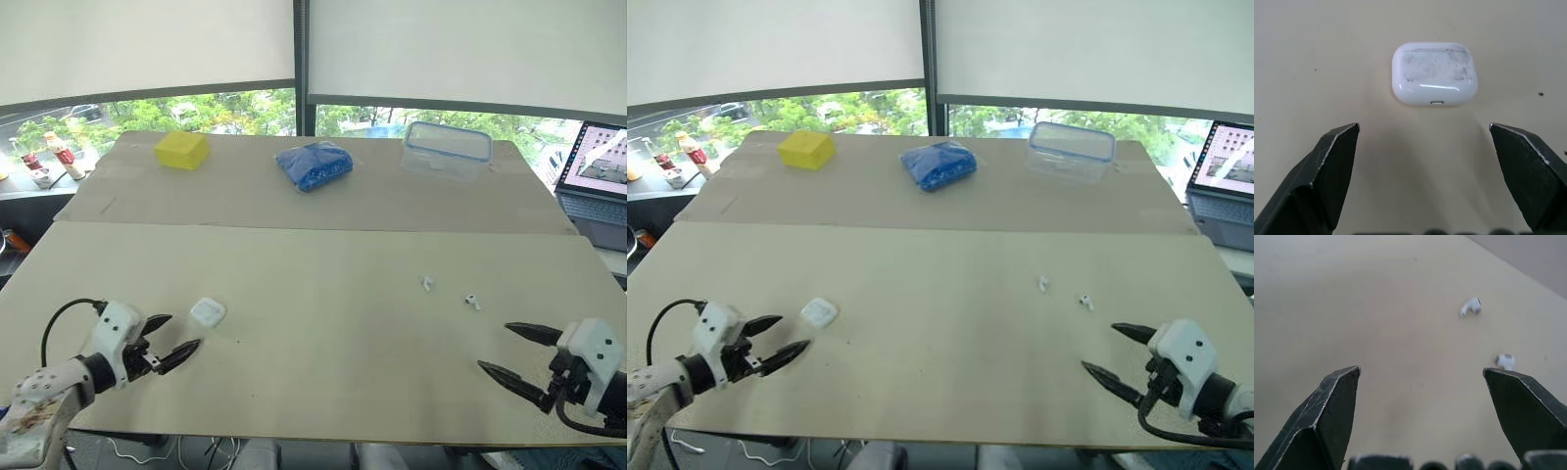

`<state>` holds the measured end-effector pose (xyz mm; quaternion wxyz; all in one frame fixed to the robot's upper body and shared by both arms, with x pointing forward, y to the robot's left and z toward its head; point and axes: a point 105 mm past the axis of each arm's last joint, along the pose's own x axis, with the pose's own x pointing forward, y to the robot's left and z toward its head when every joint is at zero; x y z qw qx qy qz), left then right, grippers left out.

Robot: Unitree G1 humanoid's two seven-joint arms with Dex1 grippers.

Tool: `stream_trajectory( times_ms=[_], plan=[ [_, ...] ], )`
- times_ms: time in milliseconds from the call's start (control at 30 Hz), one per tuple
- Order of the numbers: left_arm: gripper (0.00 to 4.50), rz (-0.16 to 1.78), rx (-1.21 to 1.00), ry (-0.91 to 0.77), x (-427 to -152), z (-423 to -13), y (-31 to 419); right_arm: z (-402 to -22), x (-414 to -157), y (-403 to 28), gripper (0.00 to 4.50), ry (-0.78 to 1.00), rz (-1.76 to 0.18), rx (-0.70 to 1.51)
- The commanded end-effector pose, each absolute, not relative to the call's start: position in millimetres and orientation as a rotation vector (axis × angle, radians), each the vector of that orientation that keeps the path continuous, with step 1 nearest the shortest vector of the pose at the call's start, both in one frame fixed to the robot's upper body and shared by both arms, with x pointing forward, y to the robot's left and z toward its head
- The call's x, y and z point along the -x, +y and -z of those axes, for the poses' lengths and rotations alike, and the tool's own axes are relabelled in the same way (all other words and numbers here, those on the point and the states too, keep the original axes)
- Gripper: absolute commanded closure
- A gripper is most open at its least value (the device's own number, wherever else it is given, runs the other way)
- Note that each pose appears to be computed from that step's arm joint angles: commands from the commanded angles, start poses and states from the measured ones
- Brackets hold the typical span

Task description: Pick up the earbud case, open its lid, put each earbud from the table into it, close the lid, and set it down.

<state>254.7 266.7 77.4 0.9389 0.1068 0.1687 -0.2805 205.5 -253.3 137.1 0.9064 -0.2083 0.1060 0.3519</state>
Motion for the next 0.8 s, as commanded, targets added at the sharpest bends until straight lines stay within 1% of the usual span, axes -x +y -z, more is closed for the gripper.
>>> stream_trajectory(
  times_ms=[33,200,467,633,800],
  plan=[
    [0.00,0.569,-0.228,0.334,-261.2,-76.7,262.8,-157.9,-205.0,-227.6,0.06,0.166,-0.827,0.436],
    [0.00,0.560,-0.201,0.337,-271.3,-69.5,254.6,-170.5,-211.5,-208.1,0.06,0.123,-0.881,0.436],
    [0.00,0.577,-0.170,0.360,-286.2,-59.2,238.1,-176.9,-215.3,-183.4,0.06,0.091,-0.971,0.430],
    [0.00,0.627,-0.154,0.406,-288.9,-55.0,226.8,-182.6,-217.1,-168.6,0.06,0.061,-1.028,0.415],
    [0.00,0.619,-0.153,0.473,-285.9,-47.9,230.8,-185.2,-215.6,-158.5,0.06,0.050,-1.079,0.409]
  ],
)
